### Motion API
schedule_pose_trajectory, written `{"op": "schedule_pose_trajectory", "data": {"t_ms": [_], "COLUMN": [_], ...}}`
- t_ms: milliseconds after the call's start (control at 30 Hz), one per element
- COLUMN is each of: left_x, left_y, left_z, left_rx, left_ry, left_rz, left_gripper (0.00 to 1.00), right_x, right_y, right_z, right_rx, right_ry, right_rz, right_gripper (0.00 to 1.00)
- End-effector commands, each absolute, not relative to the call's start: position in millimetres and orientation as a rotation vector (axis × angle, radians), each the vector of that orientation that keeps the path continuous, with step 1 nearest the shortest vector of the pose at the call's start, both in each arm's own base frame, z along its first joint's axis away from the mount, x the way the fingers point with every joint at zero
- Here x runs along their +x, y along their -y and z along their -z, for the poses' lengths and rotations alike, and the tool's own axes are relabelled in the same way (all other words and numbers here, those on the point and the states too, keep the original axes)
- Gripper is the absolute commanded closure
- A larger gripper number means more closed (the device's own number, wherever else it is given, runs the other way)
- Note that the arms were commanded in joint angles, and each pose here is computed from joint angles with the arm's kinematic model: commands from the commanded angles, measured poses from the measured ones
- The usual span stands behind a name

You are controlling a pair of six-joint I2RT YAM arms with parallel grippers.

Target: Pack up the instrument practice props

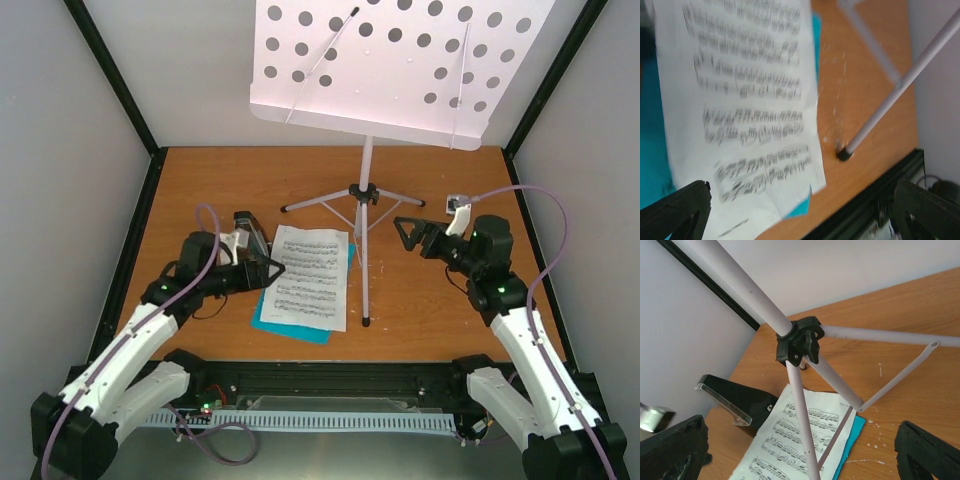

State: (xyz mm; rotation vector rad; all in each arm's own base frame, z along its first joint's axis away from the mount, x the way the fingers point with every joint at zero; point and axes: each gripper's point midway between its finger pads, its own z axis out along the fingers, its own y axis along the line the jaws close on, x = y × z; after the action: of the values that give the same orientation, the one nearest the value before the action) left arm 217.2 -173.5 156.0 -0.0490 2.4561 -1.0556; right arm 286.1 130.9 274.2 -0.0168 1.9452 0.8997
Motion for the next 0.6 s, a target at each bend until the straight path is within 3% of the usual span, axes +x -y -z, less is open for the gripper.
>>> {"op": "schedule_pose_trajectory", "data": {"t_ms": [0, 133, 367, 567], "left_x": [236, 241, 272, 297], "left_y": [166, 180, 171, 178], "left_z": [-219, -262, -313, -342], "left_rx": [0.080, 0.251, 0.304, 0.356], "left_ry": [-2.231, -2.074, -1.872, -1.756], "left_rz": [0.961, 0.993, 0.817, 0.761], "left_gripper": [0.00, 0.01, 0.01, 0.01], "right_x": [290, 296, 312, 341], "right_y": [-138, -148, -162, -172], "right_z": [-266, -257, -261, -254], "right_rx": [0.031, 0.055, -0.116, -0.288], "right_ry": [-1.923, -1.918, -1.845, -1.819], "right_rz": [-0.999, -1.106, -1.110, -1.021], "right_gripper": [0.00, 0.02, 0.27, 0.40]}}
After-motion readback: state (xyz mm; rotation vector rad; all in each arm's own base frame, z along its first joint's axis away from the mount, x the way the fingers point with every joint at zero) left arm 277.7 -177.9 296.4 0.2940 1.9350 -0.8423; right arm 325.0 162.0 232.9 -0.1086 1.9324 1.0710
